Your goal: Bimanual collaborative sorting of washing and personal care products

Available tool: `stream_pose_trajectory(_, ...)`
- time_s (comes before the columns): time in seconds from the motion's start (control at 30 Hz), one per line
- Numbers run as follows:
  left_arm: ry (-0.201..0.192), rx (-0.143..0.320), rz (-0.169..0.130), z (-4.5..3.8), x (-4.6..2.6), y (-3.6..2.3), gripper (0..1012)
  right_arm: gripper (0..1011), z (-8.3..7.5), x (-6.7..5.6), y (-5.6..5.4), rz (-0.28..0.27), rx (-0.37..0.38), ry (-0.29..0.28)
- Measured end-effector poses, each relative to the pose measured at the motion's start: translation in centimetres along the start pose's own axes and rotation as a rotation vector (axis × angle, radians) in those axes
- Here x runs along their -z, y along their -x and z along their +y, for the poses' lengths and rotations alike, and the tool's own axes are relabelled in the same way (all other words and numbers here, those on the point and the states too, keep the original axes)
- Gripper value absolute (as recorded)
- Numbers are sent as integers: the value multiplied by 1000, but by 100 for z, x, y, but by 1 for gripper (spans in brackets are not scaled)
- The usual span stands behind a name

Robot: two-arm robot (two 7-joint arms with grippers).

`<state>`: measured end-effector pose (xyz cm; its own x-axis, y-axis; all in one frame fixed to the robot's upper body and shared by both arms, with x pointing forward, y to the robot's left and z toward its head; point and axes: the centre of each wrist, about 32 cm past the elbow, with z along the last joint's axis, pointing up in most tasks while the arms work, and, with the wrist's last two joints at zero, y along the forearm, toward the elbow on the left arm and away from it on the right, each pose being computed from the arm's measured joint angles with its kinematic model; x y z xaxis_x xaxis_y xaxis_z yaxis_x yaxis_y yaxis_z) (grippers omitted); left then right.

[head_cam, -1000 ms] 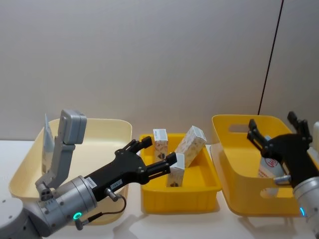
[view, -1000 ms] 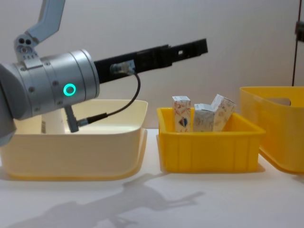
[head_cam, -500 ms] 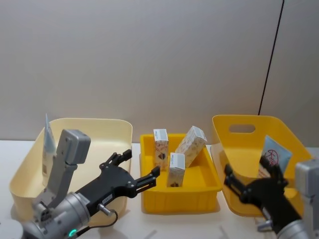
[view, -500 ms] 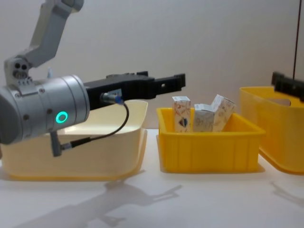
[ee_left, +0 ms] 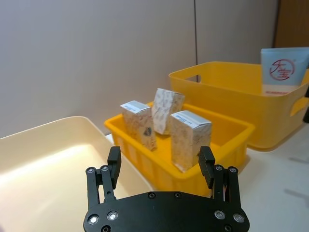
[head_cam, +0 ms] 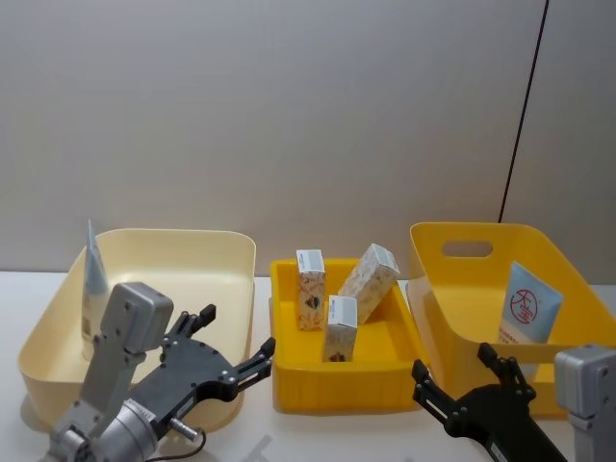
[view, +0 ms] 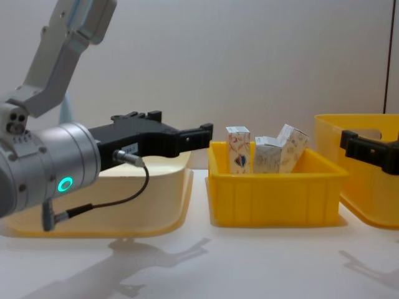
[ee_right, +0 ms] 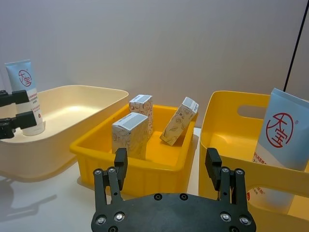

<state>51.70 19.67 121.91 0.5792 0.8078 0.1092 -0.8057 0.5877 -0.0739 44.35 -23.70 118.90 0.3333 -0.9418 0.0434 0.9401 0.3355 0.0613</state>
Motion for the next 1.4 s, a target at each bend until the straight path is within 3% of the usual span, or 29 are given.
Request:
stream_pose_trajectory(0.4, -17, -132, -111, 164, 88, 111, 1003, 1001, -1, 0, 2, 1, 0, 3)
stream_pose_trajectory(0.6, -18, -169, -143, 211, 110, 144, 1003, 1001, 20, -35, 24, 8, -3, 20)
stream_pose_trajectory(1.4, -18, -178, -150, 222, 114, 147, 1003, 1001, 346, -351, 237, 24, 1, 122)
